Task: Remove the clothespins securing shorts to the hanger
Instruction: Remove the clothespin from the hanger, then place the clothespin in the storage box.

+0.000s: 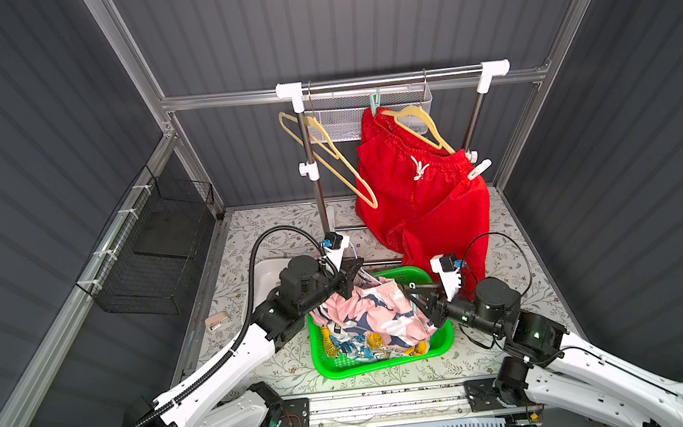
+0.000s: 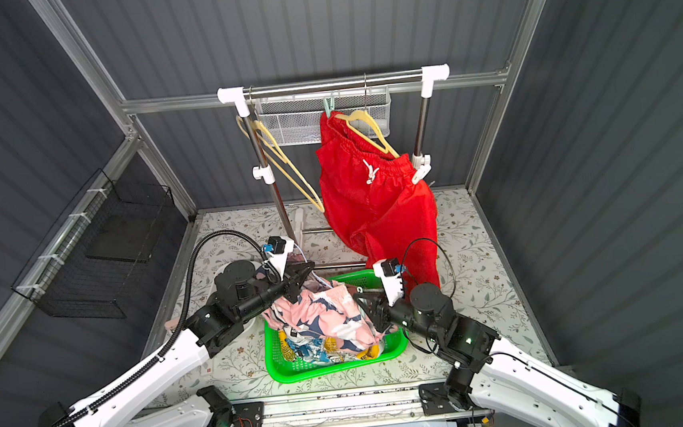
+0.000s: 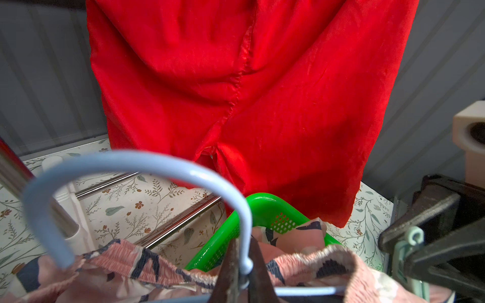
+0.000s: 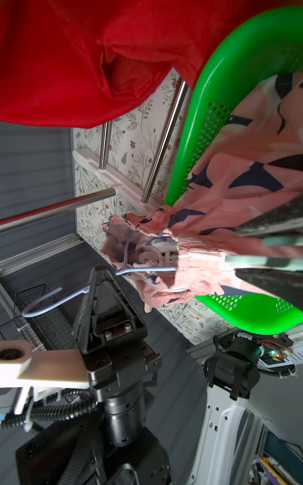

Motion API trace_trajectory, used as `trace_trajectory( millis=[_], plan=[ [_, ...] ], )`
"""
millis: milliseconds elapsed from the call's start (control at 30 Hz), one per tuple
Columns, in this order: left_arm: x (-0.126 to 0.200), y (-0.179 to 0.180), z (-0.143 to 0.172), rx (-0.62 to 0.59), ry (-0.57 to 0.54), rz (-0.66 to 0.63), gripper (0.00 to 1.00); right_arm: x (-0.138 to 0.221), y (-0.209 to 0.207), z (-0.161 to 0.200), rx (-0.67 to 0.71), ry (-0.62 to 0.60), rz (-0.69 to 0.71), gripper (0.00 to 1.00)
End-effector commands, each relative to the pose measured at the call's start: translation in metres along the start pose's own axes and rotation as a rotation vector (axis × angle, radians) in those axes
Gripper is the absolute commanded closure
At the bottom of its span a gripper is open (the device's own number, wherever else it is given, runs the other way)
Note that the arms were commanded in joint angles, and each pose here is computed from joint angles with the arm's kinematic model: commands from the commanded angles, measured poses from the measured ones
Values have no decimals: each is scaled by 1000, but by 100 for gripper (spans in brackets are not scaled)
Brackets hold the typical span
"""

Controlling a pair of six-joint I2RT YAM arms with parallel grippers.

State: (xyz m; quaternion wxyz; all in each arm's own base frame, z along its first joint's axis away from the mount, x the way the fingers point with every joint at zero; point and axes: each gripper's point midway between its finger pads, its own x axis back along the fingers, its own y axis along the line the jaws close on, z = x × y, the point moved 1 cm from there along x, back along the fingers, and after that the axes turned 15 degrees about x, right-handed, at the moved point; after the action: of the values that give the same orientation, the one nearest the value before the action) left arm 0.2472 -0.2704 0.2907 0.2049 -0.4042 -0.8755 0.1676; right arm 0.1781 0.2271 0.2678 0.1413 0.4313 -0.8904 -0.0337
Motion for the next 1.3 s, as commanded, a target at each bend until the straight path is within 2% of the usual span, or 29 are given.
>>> trace_trajectory(
  millis=[0,367,533,633,700,767,1033,1267],
  plan=[
    [5,-5,-4,24,-20,9,99,8,0,-23,32,-59,19,85],
    [15,6,17,117,-29,-30,96,18,3,-62,127,-156,33,87],
    [26,8,26,170,-23,-39,83,7,7,-69,146,-161,17,87],
    [36,7,26,199,-19,-45,63,-2,8,-66,150,-145,5,88],
    [45,7,25,211,-13,-56,45,-7,10,-66,152,-143,-6,87],
    [54,8,27,228,13,-84,36,-10,12,-66,156,-142,-14,87],
    [86,16,34,294,173,-254,28,-26,15,-62,171,-115,-33,87],
    [129,39,34,293,258,-507,25,-36,17,-61,172,-110,-47,87]
  ],
)
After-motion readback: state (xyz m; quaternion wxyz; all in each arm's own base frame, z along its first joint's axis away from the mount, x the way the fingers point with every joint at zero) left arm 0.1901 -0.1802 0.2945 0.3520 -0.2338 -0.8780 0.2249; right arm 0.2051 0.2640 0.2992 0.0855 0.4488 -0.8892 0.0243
